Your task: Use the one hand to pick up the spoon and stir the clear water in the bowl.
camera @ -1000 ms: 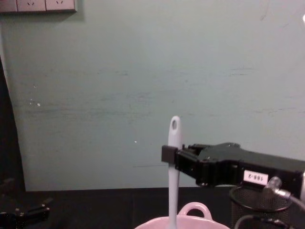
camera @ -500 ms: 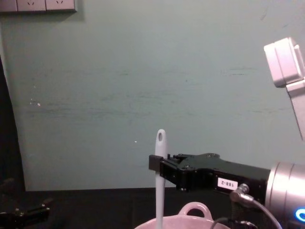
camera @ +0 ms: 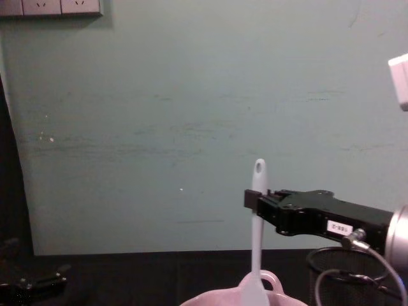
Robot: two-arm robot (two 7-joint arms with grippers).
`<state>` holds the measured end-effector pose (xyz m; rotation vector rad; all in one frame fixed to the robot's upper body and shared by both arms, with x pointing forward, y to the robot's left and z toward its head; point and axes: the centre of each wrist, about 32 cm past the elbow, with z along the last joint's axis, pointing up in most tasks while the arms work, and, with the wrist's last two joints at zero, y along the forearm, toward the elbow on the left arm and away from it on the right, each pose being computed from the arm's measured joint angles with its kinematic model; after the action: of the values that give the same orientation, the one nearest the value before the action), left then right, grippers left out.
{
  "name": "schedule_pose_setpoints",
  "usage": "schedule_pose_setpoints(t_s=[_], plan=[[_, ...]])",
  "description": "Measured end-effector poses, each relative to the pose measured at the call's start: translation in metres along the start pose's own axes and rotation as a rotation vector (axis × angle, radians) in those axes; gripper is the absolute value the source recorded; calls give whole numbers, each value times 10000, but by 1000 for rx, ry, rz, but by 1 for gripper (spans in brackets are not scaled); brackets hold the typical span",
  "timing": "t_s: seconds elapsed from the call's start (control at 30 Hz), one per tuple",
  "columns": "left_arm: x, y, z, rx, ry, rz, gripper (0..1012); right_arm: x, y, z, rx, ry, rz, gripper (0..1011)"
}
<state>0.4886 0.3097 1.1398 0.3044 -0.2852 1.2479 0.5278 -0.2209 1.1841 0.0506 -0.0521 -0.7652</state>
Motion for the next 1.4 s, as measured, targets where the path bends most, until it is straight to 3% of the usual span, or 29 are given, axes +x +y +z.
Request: schedule_pose_setpoints(t_s=[0.3,0.53,0.73,0.9,1.23,1.4], plan=[[0,0,0,0,0,0,1005,-12,-177,1,-17,-18,-8,112],[0,0,0,0,0,0,1005,-205,-274,25,-15,-25,53,112],[0,0,0,0,0,0,1005,-360,-248,16,-8,-8,114,112],[0,0,0,0,0,0,1005,-407,-163,9,5,21,133,112],[0,0,0,0,0,0,1005,-313,73,-75,10,74,103,112],[0,0,0,0,0,0,1005,-175,87,-111,15,77,30,112]])
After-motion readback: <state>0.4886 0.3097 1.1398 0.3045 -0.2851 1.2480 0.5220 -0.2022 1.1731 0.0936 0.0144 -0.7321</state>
